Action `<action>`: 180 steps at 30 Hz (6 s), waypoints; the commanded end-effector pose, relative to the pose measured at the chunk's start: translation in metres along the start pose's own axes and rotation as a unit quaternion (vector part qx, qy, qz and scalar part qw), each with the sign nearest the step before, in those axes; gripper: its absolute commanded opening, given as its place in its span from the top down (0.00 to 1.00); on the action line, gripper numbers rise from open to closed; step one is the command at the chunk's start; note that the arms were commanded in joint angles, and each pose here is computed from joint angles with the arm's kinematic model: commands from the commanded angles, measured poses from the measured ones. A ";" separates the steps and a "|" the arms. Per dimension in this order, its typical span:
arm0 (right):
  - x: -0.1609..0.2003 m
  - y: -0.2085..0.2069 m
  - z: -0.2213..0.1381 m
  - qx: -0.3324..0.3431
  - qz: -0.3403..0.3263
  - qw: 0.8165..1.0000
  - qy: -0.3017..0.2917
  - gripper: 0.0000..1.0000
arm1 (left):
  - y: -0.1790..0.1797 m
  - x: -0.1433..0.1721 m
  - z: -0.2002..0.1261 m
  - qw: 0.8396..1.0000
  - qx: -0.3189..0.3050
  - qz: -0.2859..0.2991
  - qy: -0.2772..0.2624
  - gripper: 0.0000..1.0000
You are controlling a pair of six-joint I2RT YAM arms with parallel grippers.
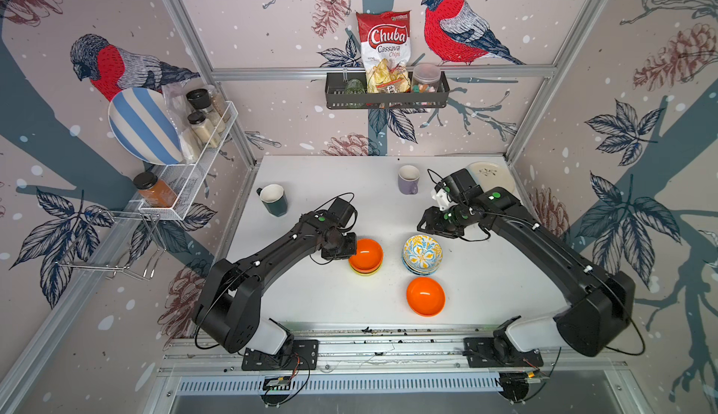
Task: Stack the bowls
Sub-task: Place the bowl on the bowl, then pick up the bowl from the center of the board.
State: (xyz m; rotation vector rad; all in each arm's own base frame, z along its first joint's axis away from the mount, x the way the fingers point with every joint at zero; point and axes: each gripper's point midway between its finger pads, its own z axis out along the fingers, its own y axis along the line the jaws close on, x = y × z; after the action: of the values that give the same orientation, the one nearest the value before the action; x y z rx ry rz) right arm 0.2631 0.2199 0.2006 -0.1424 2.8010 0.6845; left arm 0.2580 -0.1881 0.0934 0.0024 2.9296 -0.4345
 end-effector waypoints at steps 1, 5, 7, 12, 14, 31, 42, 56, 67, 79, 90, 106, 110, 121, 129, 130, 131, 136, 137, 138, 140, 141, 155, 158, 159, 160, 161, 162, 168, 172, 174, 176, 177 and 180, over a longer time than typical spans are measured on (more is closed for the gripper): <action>-0.003 0.006 0.000 -0.009 -0.011 1.000 -0.002 0.47 | -0.003 -0.003 0.001 1.000 0.009 0.001 -0.006 1.00; -0.003 0.006 0.002 -0.009 -0.012 1.000 0.000 0.47 | -0.003 -0.001 0.004 1.000 0.011 0.000 0.001 1.00; -0.002 0.005 0.003 -0.008 -0.012 1.000 0.001 0.47 | -0.003 0.000 0.004 1.000 0.012 0.001 0.001 1.00; -0.001 0.006 0.005 -0.008 -0.013 1.000 0.004 0.47 | 0.001 0.000 0.004 1.000 0.003 0.000 -0.003 1.00; -0.001 0.006 0.005 -0.007 -0.013 1.000 0.005 0.47 | 0.001 0.000 0.005 1.000 0.003 0.001 -0.003 1.00; 0.004 0.010 0.011 -0.007 -0.024 1.000 0.016 0.48 | 0.000 -0.001 0.003 1.000 -0.009 0.015 -0.007 1.00; 0.004 0.009 0.011 -0.004 -0.025 1.000 0.018 0.48 | 0.000 0.000 0.006 1.000 -0.011 0.017 -0.005 1.00; 0.006 0.009 0.013 -0.004 -0.026 0.999 0.021 0.48 | -0.002 -0.002 0.003 1.000 -0.010 0.019 -0.008 1.00; 0.007 0.011 0.014 -0.003 -0.030 0.999 0.025 0.47 | 0.000 0.000 0.005 1.000 -0.013 0.017 -0.002 0.99; 0.008 0.010 0.015 -0.002 -0.032 0.999 0.027 0.47 | 0.002 0.001 0.004 1.000 -0.017 0.017 -0.002 0.91; 0.008 0.011 0.015 -0.001 -0.031 0.999 0.029 0.47 | 0.001 0.001 0.003 1.000 -0.016 0.017 -0.002 0.90; 0.004 0.008 0.007 0.007 -0.030 0.999 0.016 0.46 | 0.003 -0.007 -0.020 0.999 -0.023 0.007 -0.031 0.57; -0.001 0.004 -0.007 0.014 -0.017 1.000 -0.006 0.46 | 0.005 -0.009 -0.054 0.996 -0.004 -0.007 -0.084 0.43; 0.066 -0.049 -0.007 0.101 0.019 0.995 -0.007 0.49 | 0.034 0.034 -0.087 0.993 0.003 -0.024 -0.113 0.43; 0.125 -0.069 0.020 0.127 0.016 0.992 0.012 0.60 | 0.042 0.043 -0.093 0.991 0.004 -0.031 -0.128 0.41; 0.129 -0.073 0.024 0.130 0.019 0.991 0.016 0.61 | 0.042 0.043 -0.093 0.991 0.003 -0.031 -0.128 0.41; 0.133 -0.077 0.027 0.131 0.022 0.991 0.017 0.62 | 0.043 0.043 -0.091 0.991 0.001 -0.032 -0.126 0.41; 0.147 -0.083 0.048 0.126 0.020 0.991 0.035 0.63 | 0.045 0.044 -0.089 0.992 -0.004 -0.031 -0.123 0.42; 0.149 -0.082 0.051 0.119 0.020 0.992 0.038 0.63 | 0.045 0.044 -0.090 0.992 -0.004 -0.030 -0.124 0.42; 0.151 -0.079 0.054 0.108 0.020 0.993 0.041 0.63 | 0.045 0.044 -0.090 0.992 -0.004 -0.030 -0.124 0.42; 0.152 -0.077 0.059 0.097 0.020 0.994 0.043 0.63 | 0.045 0.043 -0.089 0.992 -0.005 -0.029 -0.126 0.42; 0.152 -0.078 0.060 0.098 0.019 0.994 0.042 0.63 | 0.045 0.043 -0.088 0.992 -0.005 -0.029 -0.125 0.42; 0.156 -0.098 0.065 0.146 0.016 0.988 0.046 0.76 | 0.045 0.044 -0.085 0.993 -0.006 -0.027 -0.118 0.43; 0.157 -0.099 0.066 0.146 0.016 0.988 0.047 0.79 | 0.045 0.043 -0.085 0.992 -0.005 -0.027 -0.119 0.43; 0.157 -0.099 0.066 0.147 0.017 0.988 0.047 0.79 | 0.045 0.044 -0.084 0.993 -0.005 -0.027 -0.119 0.43; 0.158 -0.100 0.067 0.147 0.017 0.988 0.049 0.80 | 0.045 0.044 -0.085 0.992 -0.005 -0.027 -0.120 0.43; 0.158 -0.100 0.068 0.147 0.016 0.988 0.051 0.81 | 0.045 0.044 -0.085 0.992 -0.004 -0.027 -0.120 0.43; 0.160 -0.100 0.068 0.147 0.014 0.988 0.054 0.81 | 0.045 0.044 -0.085 0.992 -0.004 -0.027 -0.120 0.43; 0.163 -0.098 0.067 0.143 0.009 0.988 0.062 0.93 | 0.044 0.044 -0.085 0.992 -0.002 -0.027 -0.119 0.43; 0.165 -0.095 0.061 0.142 0.001 0.987 0.069 1.00 | 0.045 0.045 -0.085 0.993 -0.002 -0.027 -0.119 0.43; 0.167 -0.090 0.056 0.134 -0.005 0.988 0.078 1.00 | 0.045 0.045 -0.085 0.992 -0.001 -0.028 -0.120 0.43; 0.167 -0.083 0.050 0.125 -0.010 0.989 0.083 1.00 | 0.045 0.045 -0.087 0.992 -0.001 -0.029 -0.122 0.43; 0.166 -0.078 0.046 0.120 -0.015 0.989 0.083 1.00 | 0.044 0.045 -0.088 0.992 0.000 -0.029 -0.123 0.43; 0.160 -0.063 0.032 0.102 -0.025 0.991 0.077 1.00 | 0.041 0.043 -0.092 0.992 0.006 -0.029 -0.125 0.43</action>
State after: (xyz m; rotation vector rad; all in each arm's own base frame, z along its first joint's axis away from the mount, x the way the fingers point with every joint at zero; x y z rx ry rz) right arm 0.1324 0.1715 0.0904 -0.1830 2.9683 0.3629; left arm 0.1989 -0.1234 0.1552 -0.1169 2.6966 -0.4156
